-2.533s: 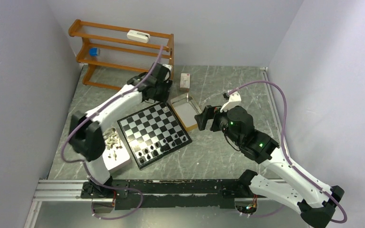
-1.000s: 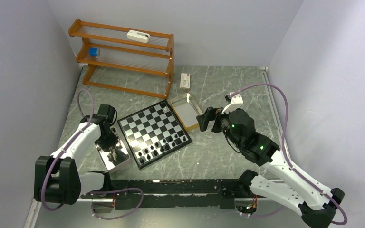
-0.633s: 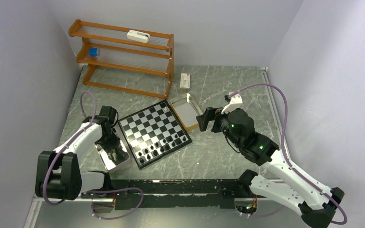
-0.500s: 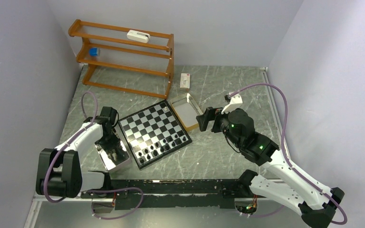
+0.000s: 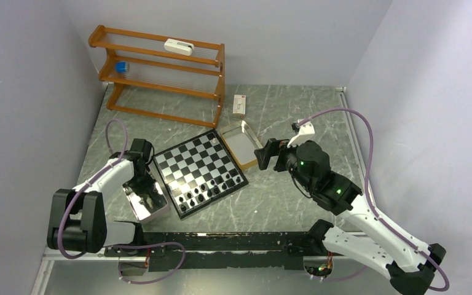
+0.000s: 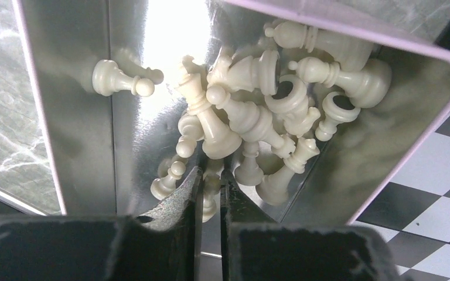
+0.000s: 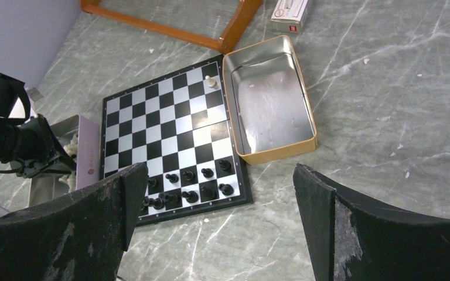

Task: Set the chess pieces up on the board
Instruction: Pick up the chess piece from the storage box, then place the chess piece on the chessboard.

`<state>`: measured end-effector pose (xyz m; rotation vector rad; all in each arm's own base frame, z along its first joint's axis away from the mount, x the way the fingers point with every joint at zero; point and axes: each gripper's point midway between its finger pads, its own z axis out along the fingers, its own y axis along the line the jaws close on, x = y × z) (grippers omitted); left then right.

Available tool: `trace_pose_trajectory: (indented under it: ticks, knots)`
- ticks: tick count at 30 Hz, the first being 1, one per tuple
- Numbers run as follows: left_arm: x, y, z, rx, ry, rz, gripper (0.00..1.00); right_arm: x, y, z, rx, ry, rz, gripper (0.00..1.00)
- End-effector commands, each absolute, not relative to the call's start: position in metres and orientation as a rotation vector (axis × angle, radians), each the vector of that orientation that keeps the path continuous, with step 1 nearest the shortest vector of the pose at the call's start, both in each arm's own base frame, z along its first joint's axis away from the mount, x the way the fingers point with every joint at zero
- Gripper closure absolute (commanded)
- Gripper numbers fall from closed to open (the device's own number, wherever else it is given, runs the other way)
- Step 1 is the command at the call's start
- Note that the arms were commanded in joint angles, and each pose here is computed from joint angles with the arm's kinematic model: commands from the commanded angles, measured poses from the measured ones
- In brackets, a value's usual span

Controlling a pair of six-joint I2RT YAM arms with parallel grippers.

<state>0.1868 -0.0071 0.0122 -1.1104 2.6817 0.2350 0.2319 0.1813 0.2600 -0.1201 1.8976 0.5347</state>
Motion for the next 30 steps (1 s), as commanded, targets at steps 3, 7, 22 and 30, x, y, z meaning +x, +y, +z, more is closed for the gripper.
trace_pose_trajectory:
  ticks: [3,7,22,30]
  knots:
    - [0.191,0.001,0.024,-1.13,2.618,0.253,0.95,0.229,0.18,0.26,-0.114,1.893,0.546,0.0]
    - [0.19,0.004,0.034,-1.151,2.587,0.273,0.95,0.228,0.182,0.261,-0.113,1.894,0.561,0.0]
    - [0.214,0.026,0.129,-1.165,2.252,0.217,0.95,0.21,0.228,0.254,-0.177,1.948,0.844,0.08]
    - [0.247,-0.007,0.214,-1.013,2.081,-0.178,0.95,0.187,0.29,0.254,-0.222,1.908,1.29,0.49]
